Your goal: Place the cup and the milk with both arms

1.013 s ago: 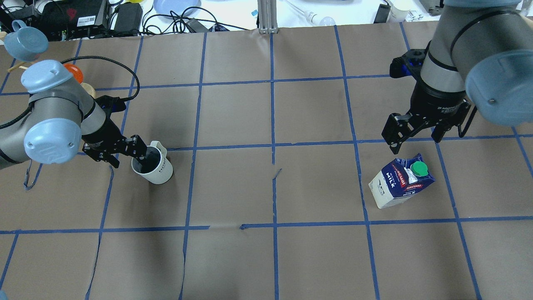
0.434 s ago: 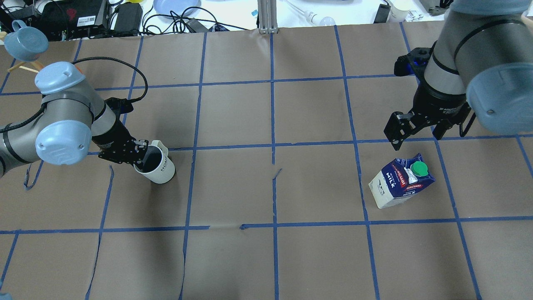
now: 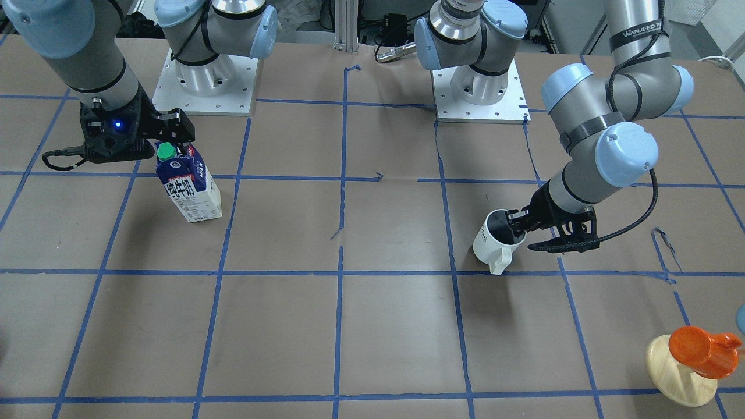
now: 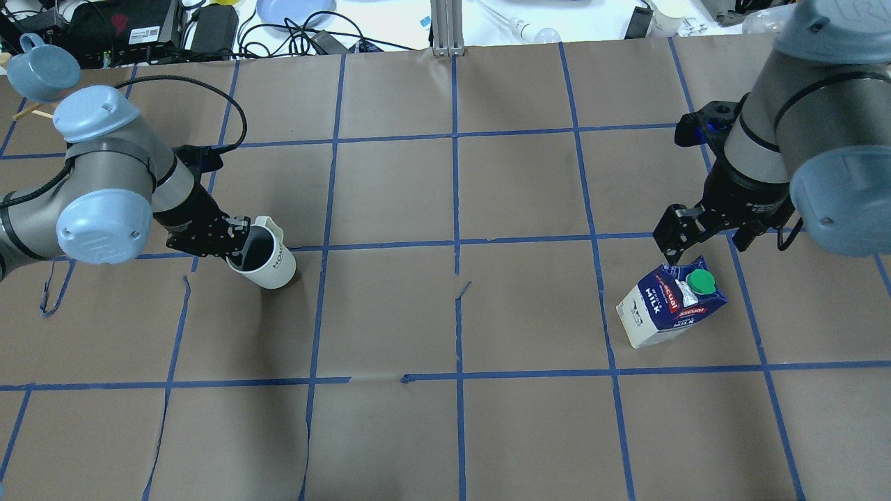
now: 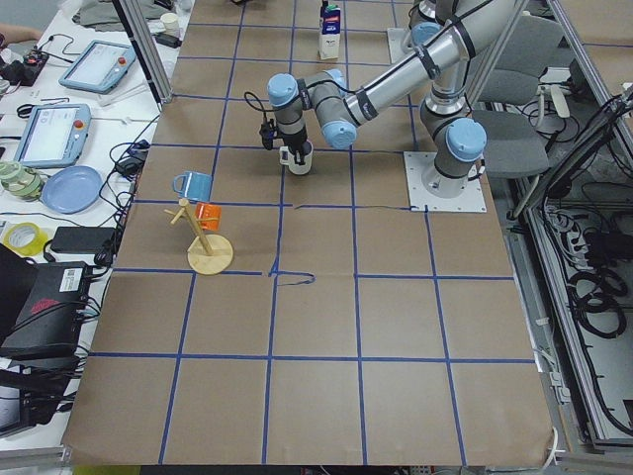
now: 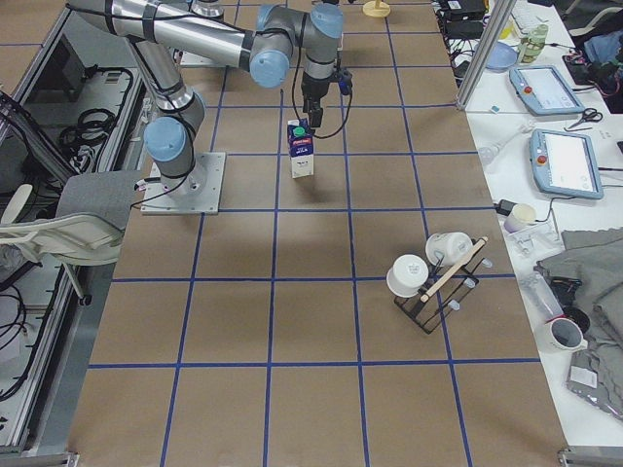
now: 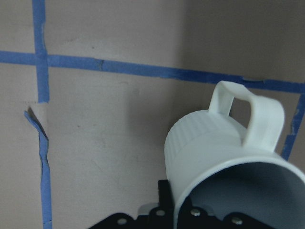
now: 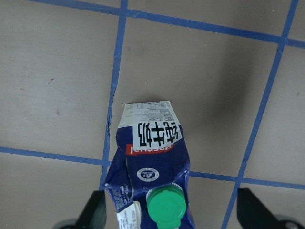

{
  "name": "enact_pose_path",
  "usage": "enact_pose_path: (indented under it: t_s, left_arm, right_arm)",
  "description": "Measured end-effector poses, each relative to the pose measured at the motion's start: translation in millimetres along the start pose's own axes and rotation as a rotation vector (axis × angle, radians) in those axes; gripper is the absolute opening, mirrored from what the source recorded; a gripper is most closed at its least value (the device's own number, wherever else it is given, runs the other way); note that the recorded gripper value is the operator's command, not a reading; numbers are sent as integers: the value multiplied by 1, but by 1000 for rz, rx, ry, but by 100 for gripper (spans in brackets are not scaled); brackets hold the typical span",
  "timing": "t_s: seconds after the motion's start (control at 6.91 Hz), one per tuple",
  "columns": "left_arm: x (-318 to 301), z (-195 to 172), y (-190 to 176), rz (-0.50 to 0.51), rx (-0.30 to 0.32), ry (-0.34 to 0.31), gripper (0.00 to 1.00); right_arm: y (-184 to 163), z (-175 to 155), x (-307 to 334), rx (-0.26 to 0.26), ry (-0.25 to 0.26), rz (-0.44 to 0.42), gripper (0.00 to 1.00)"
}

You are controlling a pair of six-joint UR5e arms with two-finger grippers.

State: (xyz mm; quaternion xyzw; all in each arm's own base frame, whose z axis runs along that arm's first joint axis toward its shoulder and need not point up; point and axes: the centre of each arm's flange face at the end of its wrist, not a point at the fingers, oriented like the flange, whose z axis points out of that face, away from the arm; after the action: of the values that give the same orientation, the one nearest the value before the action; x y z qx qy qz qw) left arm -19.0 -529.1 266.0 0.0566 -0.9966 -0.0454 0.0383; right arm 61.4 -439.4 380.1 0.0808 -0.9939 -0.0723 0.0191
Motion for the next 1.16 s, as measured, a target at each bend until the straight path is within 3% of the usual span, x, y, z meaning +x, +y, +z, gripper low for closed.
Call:
enact_pose_path:
  t_s: [0.14, 0.43, 0.87, 1.01, 1.16]
  left_arm:
    - [37, -23, -14, 7, 45, 15, 0]
    - [115, -43, -37, 15, 72, 24, 0]
    - [233, -13, -39, 39, 87, 18, 0]
    - [261, -4, -33, 59, 87, 14, 0]
    - [281, 6, -26, 86, 83, -3, 0]
  right_arm:
    - [4, 1, 0, -13, -8, 1, 96]
    - [7, 7, -2, -28, -35, 3, 96]
    - [12, 36, 7, -34, -43, 28, 98]
    - [12, 41, 7, -35, -46, 30, 90]
    - [12, 45, 7, -39, -49, 29, 69]
